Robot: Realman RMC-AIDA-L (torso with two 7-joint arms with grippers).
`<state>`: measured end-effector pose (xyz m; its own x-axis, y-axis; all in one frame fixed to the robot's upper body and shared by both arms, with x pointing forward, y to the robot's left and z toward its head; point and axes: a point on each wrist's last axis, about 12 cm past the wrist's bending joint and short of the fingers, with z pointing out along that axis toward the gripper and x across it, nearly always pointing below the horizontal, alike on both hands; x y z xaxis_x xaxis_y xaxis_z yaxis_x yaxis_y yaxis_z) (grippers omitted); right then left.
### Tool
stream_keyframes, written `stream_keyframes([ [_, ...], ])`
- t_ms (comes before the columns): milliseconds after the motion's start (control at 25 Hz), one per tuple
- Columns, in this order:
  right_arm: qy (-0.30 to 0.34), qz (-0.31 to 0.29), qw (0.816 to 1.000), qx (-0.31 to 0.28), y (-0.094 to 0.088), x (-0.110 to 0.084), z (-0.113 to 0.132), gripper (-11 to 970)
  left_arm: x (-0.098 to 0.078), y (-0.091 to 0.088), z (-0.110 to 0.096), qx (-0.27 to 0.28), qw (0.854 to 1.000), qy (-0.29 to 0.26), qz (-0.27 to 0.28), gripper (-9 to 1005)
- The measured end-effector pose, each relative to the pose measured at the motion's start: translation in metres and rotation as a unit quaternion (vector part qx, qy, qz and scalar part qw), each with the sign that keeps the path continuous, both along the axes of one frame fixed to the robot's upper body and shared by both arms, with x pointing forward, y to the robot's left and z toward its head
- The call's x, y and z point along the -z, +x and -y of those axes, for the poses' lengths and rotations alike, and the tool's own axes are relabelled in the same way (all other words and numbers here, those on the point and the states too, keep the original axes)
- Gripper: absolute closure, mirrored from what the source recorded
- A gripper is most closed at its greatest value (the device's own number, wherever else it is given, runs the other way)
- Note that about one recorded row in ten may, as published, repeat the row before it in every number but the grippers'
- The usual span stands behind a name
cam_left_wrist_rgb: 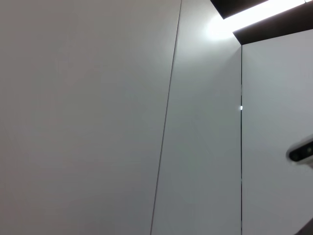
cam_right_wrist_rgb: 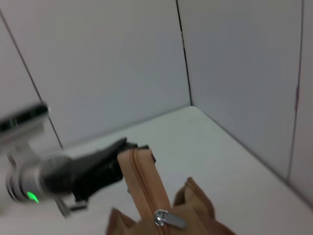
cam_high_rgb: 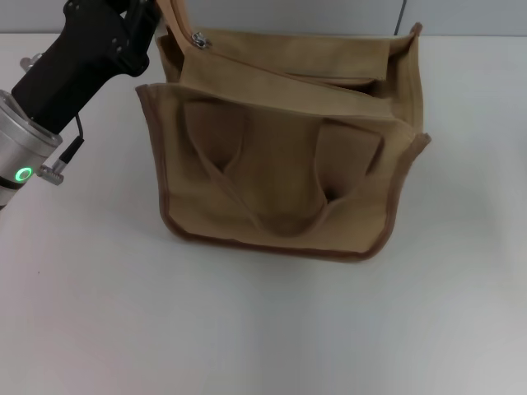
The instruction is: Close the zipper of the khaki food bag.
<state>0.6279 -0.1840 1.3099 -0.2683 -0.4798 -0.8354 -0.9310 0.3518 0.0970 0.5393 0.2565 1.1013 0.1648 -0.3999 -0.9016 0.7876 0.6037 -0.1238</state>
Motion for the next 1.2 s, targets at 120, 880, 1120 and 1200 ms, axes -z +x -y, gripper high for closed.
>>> stream_keyframes([
  [120,-0.058,0.104,0.992,-0.034,-0.011,-0.003,-0.016,175,0.001,-0.001,0.000,0.001,1.000,-0.001,-0.002,973],
  [880,0.012,0.260,0.962,-0.086,-0.032,0.082,-0.034,175,0.000,-0.006,0.001,0.009,1.000,-0.008,0.008,973],
  [1120,0.066,0.281,0.954,-0.076,-0.032,0.100,-0.024,176,-0.001,-0.007,0.001,0.011,1.000,-0.013,0.015,973],
  [1200,0.080,0.289,0.951,-0.070,-0.031,0.104,-0.019,176,-0.002,-0.006,0.001,0.012,1.000,-0.013,0.015,973],
])
